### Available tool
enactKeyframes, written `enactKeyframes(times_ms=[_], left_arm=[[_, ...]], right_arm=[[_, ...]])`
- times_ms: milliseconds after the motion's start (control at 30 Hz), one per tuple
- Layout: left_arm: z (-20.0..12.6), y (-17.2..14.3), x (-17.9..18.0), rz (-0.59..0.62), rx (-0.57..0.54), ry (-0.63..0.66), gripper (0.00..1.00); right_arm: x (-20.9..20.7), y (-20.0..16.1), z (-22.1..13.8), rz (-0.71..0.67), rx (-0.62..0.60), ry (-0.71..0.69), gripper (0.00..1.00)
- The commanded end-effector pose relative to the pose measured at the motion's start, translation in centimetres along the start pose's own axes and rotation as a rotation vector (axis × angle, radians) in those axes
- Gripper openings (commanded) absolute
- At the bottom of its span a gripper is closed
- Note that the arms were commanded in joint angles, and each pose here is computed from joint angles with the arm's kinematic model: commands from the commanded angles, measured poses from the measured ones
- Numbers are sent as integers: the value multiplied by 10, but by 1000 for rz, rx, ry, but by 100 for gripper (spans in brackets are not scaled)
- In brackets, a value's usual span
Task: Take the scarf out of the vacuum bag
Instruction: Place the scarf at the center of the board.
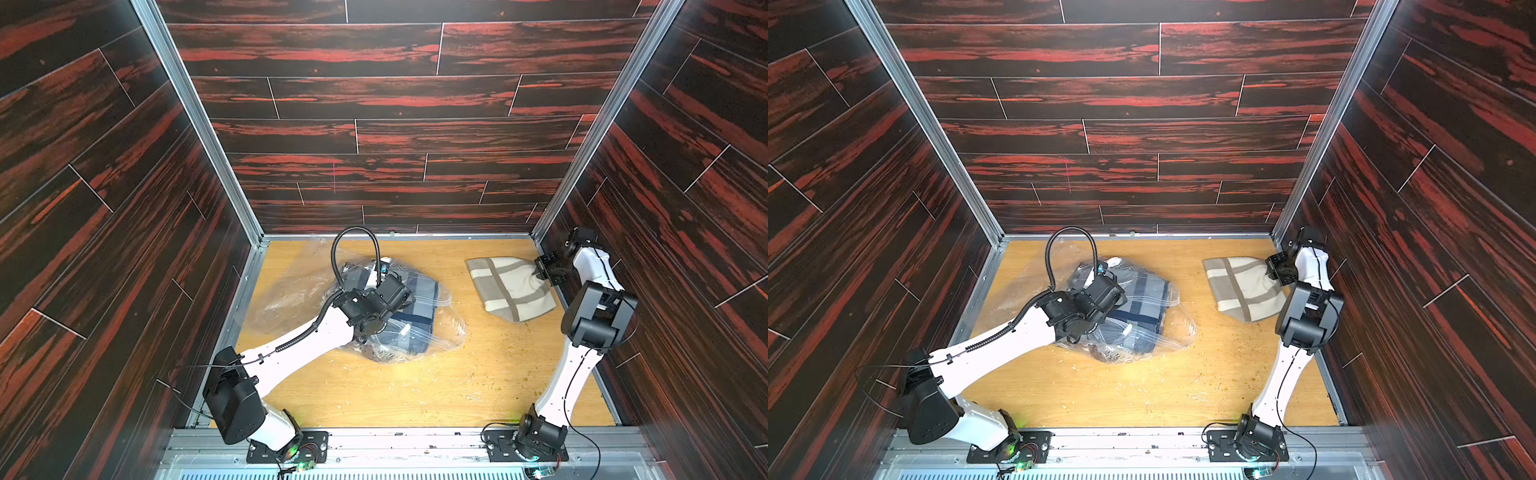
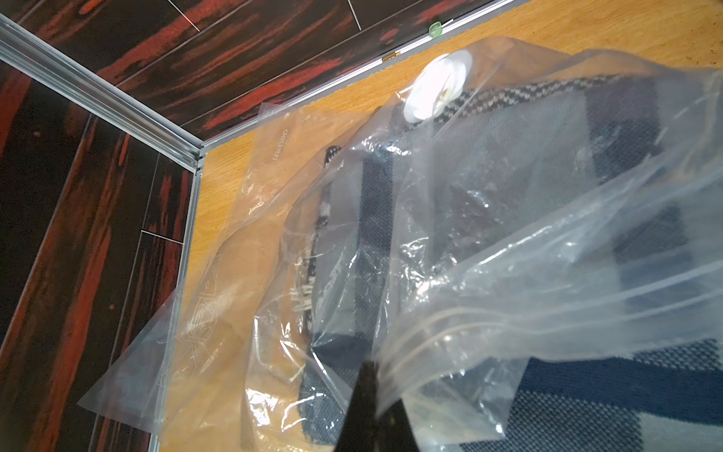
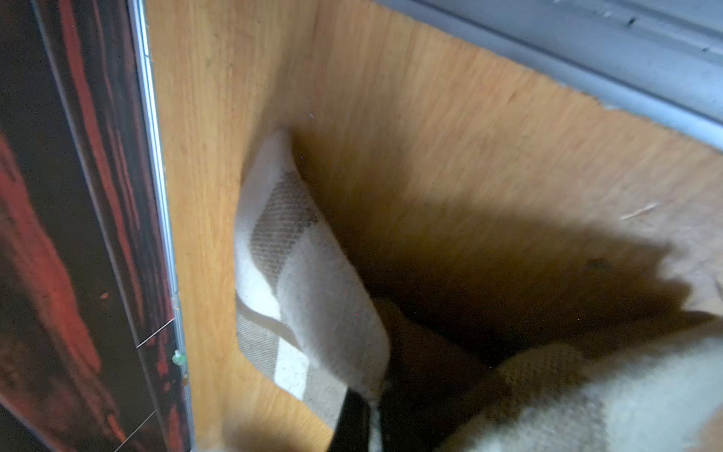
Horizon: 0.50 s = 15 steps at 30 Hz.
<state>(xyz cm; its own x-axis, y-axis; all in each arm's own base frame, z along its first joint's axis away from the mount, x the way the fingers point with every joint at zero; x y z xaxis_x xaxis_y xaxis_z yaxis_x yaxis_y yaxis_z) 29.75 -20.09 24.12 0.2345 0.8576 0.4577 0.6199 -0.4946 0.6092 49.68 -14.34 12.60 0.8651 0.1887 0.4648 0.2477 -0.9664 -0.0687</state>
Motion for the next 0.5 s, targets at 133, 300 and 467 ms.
enactKeyframes(times_ms=[133,300,467], left_arm=[[-8,-3,23,-19,-1,70,0],[-7,-2,22,-14,-2,70,0],[-7,-3,22,-16,0,65,0]], right_arm=[[-3,-11,12,-13,68,4,0],[-11,-18,14,-9,82,21,0],[-11,-18,7,-35,53,20,38]])
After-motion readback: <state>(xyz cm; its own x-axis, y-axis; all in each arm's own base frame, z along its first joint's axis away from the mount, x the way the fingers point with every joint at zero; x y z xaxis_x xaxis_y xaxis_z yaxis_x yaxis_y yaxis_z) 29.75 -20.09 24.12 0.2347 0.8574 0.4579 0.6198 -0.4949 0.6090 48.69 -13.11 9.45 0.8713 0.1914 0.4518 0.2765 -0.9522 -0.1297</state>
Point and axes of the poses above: each gripper's point midway between its finger pads, its own z axis out along the fingers, its own x axis along the line the jaws close on, y = z × x, the point moved 4 cm from there along -z, back along the fingers, and after that the axes turned 12 degrees about z, right-handed, at the moved point
